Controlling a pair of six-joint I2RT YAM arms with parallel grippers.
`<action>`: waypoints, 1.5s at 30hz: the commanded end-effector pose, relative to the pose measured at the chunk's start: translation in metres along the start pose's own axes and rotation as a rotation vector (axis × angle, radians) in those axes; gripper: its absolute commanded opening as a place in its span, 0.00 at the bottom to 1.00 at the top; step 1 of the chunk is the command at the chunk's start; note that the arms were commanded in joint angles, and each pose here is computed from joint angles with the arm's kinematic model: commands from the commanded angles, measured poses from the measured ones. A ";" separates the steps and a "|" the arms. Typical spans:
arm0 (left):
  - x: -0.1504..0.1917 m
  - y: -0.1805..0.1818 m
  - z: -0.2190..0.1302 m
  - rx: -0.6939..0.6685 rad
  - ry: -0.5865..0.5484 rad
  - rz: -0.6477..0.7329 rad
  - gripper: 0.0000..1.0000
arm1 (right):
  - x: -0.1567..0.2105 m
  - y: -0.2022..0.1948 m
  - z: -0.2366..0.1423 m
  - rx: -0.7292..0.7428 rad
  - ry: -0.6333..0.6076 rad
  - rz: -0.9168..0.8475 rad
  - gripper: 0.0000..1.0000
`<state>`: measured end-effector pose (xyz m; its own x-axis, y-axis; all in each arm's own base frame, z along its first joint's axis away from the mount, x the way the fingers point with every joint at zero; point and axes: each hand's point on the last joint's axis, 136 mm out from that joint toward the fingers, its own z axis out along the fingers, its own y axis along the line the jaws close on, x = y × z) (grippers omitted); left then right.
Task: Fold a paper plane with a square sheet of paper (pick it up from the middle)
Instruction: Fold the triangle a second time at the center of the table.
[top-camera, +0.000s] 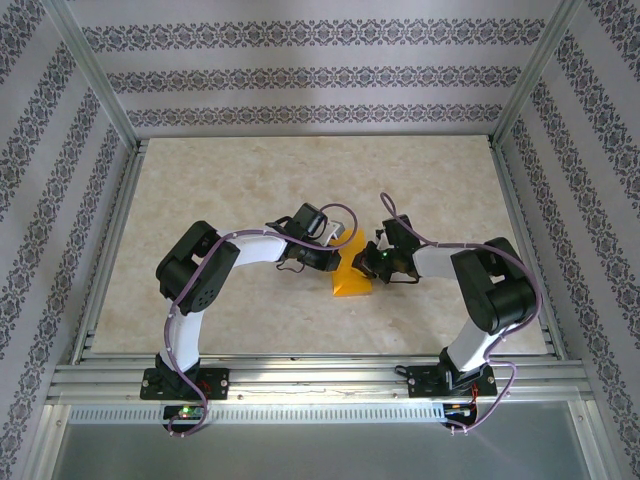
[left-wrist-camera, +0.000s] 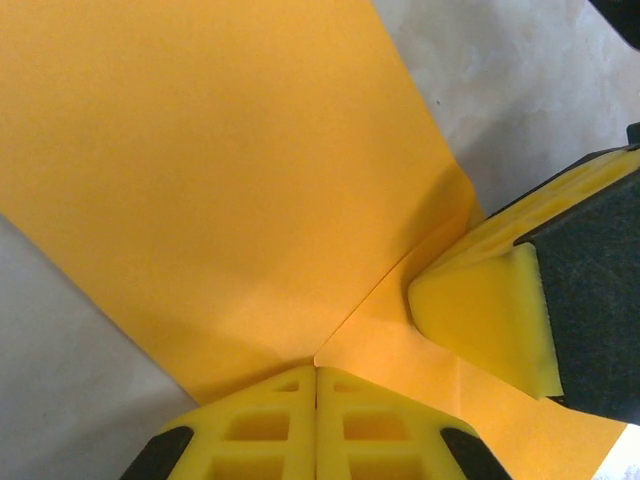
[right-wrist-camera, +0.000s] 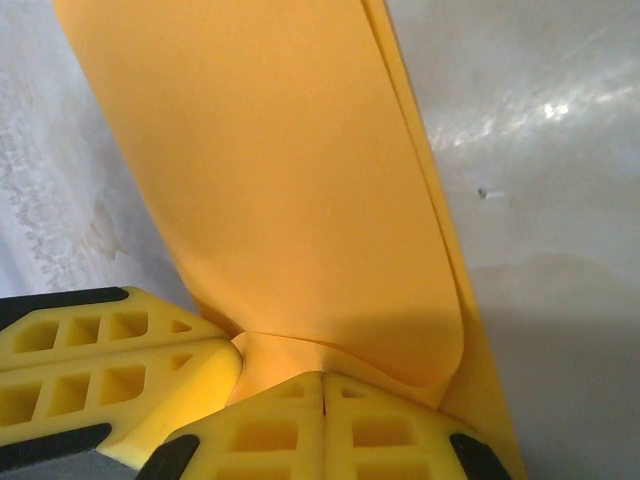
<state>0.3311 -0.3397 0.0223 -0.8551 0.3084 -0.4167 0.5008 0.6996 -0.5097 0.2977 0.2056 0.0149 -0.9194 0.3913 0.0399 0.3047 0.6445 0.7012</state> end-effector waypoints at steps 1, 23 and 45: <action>0.015 0.015 0.004 -0.026 0.049 -0.039 0.06 | 0.005 -0.013 -0.008 0.066 -0.002 0.024 0.01; 0.019 0.016 0.007 -0.022 0.068 -0.043 0.05 | -0.021 -0.028 -0.003 0.044 -0.036 0.097 0.00; 0.021 0.016 0.007 -0.016 0.058 -0.052 0.05 | -0.004 0.035 -0.011 -0.095 0.019 -0.031 0.02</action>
<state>0.3311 -0.3400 0.0221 -0.8546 0.3083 -0.4177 0.5016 0.6982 -0.5108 0.3160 0.2017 0.0457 -0.9009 0.4340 -0.0033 0.2885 0.6044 0.7426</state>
